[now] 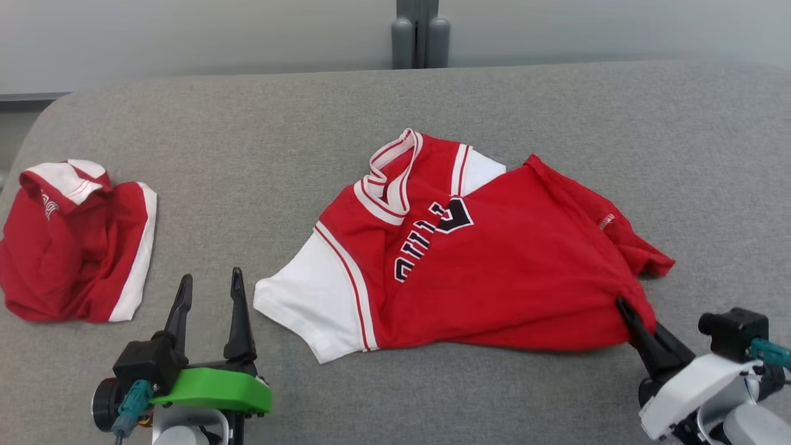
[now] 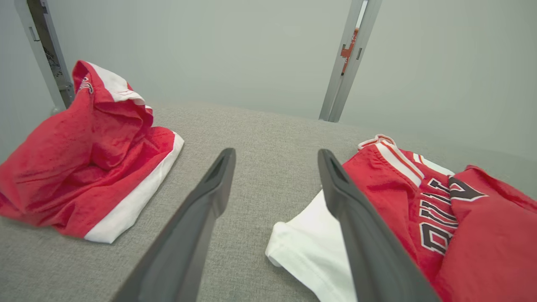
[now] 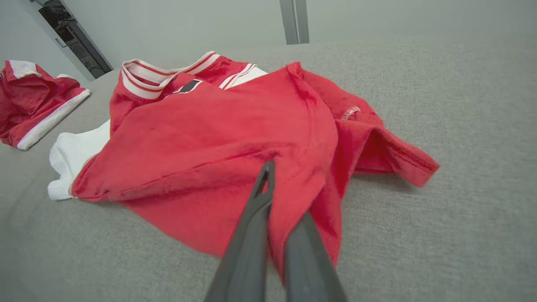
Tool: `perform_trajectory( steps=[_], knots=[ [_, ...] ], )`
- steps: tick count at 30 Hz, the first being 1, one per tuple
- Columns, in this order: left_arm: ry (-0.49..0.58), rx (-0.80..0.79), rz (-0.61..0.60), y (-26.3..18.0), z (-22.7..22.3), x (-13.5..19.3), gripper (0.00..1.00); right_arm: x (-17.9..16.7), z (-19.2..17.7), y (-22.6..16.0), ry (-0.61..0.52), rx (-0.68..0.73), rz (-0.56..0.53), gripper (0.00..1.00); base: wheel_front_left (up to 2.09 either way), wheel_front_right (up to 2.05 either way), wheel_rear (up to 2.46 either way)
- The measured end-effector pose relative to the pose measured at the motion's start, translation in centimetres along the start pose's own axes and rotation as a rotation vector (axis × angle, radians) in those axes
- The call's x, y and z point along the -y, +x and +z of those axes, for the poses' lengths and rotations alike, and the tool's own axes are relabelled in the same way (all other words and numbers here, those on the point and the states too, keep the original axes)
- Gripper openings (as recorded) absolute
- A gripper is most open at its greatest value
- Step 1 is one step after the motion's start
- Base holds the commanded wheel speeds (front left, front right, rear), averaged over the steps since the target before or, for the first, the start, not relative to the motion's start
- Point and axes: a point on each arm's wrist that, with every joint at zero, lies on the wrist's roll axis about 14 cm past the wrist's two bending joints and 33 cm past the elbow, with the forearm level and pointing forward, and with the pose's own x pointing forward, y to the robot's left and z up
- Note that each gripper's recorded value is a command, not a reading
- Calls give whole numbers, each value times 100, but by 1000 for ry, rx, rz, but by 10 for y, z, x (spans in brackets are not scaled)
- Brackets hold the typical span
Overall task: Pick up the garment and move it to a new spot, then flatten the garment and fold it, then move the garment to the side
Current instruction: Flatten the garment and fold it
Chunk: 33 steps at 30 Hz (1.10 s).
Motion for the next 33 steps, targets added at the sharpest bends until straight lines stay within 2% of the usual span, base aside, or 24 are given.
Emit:
perform_trajectory(
  steps=[5,6,7,8,9,10,11,12,17,26,33],
  knots=[
    [-1,-10,-28,7,-4,10,100,2,-29,-32,82,-44,-65,0,0,0,0],
    [1,-13,-32,7,-5,11,100,2,-34,-37,85,-55,-73,37,0,0,0],
    [1,-16,-34,8,-6,12,100,2,-37,-40,86,-60,-78,33,0,0,0],
    [1,-18,-36,8,-7,12,100,2,-38,-41,92,-60,-83,5,0,0,0],
    [1,-19,-37,9,-8,12,100,2,-39,-42,96,-61,-87,5,0,0,0],
    [2,-20,-38,9,-8,13,100,2,-40,-43,91,-62,-89,39,0,0,0],
    [2,-20,-38,9,-8,13,100,3,-40,-44,92,-59,-94,83,0,0,0],
    [2,-20,-38,9,-8,13,100,4,-40,-44,94,-59,-98,100,0,0,0],
    [4,-13,-29,8,-5,9,100,15,-21,-37,16,-24,-97,100,0,0,0],
    [0,-13,-3,3,-5,1,100,34,50,8,-159,88,-74,100,0,0,0],
    [-1,-9,18,4,-3,-4,100,50,66,48,-234,39,-88,100,0,0,0]
  ],
)
